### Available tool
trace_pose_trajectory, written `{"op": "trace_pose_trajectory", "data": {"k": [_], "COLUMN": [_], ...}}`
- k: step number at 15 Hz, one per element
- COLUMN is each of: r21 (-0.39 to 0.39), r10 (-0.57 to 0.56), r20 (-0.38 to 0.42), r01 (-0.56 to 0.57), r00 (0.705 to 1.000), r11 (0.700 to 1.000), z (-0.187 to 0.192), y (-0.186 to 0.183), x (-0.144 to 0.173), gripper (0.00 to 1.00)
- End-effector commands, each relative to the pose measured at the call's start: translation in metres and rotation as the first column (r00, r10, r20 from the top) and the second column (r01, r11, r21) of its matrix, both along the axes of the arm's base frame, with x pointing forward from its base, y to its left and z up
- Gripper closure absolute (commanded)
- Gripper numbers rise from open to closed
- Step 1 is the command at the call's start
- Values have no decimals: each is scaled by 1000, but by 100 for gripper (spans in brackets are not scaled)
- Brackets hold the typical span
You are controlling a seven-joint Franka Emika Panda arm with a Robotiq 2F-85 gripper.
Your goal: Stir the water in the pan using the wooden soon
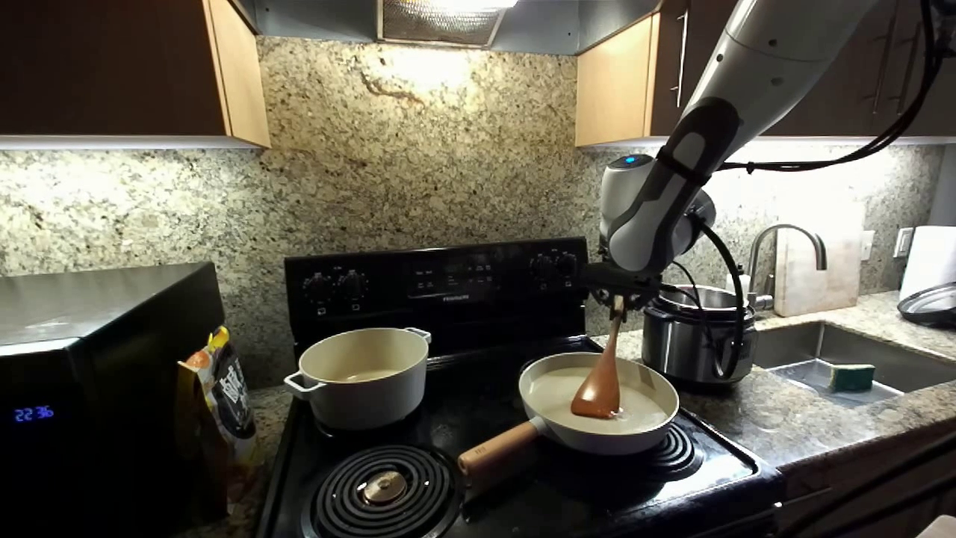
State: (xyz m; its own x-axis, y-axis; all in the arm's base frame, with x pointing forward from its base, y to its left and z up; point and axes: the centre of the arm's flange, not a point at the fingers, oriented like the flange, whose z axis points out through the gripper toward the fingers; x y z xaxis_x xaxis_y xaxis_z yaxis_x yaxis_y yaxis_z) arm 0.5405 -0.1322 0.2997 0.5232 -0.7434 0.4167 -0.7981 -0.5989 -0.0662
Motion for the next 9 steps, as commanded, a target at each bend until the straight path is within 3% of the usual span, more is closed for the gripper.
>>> {"op": "trace_pose_trajectory", "data": {"k": [1, 6, 9], "r21": [14, 12, -11], "r10": [-13, -142, -122], "r20": [-8, 31, -17], "r01": [14, 142, 122], "r00": [1000, 989, 992], "r11": [1000, 990, 992], "z": [2, 20, -7], "y": [-9, -60, -44], "x": [6, -7, 9], "gripper": [95, 95, 95]}}
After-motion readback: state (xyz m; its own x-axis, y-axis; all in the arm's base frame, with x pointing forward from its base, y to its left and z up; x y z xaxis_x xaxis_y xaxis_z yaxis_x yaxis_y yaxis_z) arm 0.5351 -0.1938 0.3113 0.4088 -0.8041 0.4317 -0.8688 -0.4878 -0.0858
